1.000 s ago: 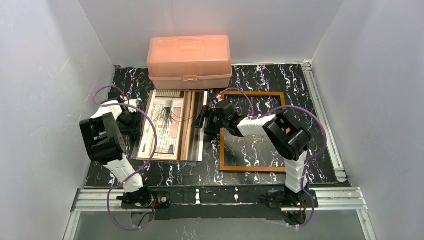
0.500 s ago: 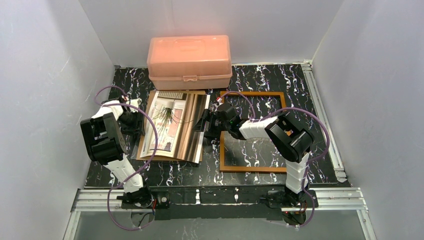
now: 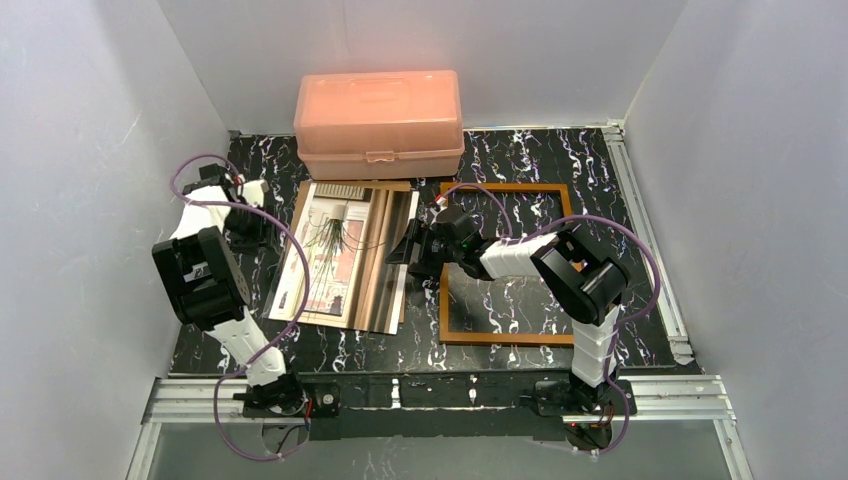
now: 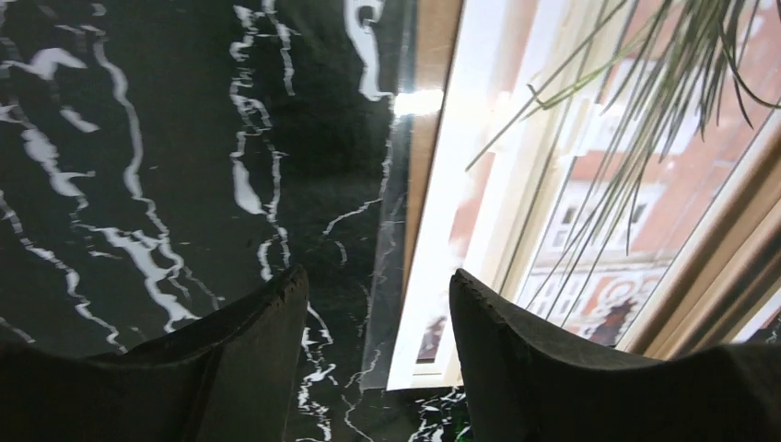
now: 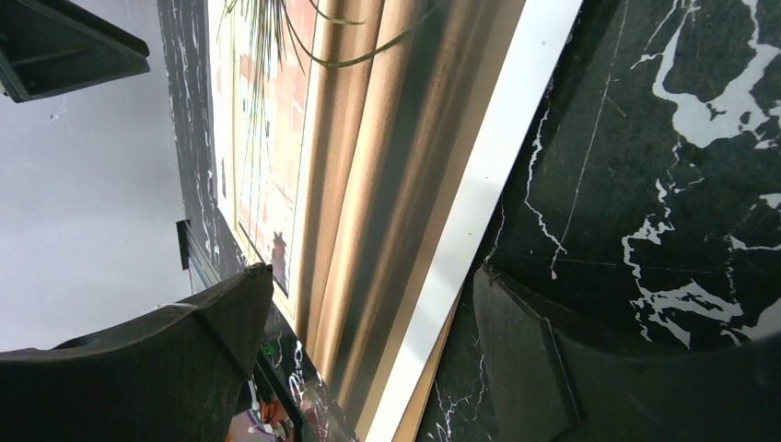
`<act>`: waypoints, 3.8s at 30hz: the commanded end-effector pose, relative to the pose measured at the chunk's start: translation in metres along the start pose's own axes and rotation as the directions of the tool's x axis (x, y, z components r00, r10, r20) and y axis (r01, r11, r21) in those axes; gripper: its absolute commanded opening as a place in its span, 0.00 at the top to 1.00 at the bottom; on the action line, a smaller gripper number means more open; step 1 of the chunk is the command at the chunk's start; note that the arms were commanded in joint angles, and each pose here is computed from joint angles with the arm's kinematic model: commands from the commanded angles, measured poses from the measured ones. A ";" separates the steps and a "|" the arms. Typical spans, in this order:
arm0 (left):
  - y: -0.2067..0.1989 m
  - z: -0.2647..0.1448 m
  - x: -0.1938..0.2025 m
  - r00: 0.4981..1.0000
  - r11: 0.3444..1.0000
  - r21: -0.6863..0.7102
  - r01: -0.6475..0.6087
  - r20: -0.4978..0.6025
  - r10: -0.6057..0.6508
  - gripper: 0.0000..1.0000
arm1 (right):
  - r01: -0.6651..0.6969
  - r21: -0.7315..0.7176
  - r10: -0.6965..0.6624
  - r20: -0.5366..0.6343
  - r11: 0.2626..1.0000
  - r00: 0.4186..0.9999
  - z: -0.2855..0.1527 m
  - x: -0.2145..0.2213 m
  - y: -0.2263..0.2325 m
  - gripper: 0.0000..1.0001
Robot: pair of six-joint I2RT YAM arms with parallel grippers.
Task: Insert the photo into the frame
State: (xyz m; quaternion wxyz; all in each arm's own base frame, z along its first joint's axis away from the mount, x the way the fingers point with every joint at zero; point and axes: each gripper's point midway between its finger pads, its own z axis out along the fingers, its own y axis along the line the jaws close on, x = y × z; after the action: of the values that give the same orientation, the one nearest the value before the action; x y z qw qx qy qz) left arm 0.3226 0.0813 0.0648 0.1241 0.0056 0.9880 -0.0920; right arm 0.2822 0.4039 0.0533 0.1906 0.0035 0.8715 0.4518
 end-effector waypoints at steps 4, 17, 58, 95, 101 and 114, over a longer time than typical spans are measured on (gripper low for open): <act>0.038 0.019 0.035 0.995 0.995 -0.102 0.000 -0.095 -0.010 0.46 | -0.023 0.107 0.026 -0.025 0.994 0.999 -0.010 0.012 -0.033 0.12; 0.035 0.057 0.039 0.994 0.991 -0.130 0.022 -0.100 -0.035 0.47 | -0.005 0.145 0.011 -0.041 0.989 0.999 -0.010 0.016 -0.045 0.12; -0.069 0.030 0.033 0.993 0.953 0.301 0.021 -0.121 0.016 0.50 | -0.017 0.104 0.031 -0.134 0.994 0.991 0.002 0.056 -0.041 0.12; -0.036 0.022 0.018 0.997 0.990 0.140 -0.005 -0.073 0.015 0.69 | 0.214 0.299 -0.207 -0.055 0.930 0.977 0.008 -0.055 -0.058 0.06; -0.022 0.009 -0.010 1.000 0.994 0.114 -0.001 -0.023 0.003 0.68 | 0.212 0.313 -0.223 0.001 0.926 0.975 0.025 -0.088 -0.066 0.04; 0.019 0.041 -0.061 0.999 0.996 -0.068 0.050 0.025 -0.048 0.66 | 0.242 0.503 -0.298 0.033 0.830 0.954 0.031 -0.118 -0.090 0.01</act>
State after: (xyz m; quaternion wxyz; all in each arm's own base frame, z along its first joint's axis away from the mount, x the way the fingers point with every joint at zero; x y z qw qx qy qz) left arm 0.3883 0.0927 0.0445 0.1426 -0.0176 0.9859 -0.0856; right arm 0.4234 0.3808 0.0476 0.3154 -0.0420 0.9042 0.2851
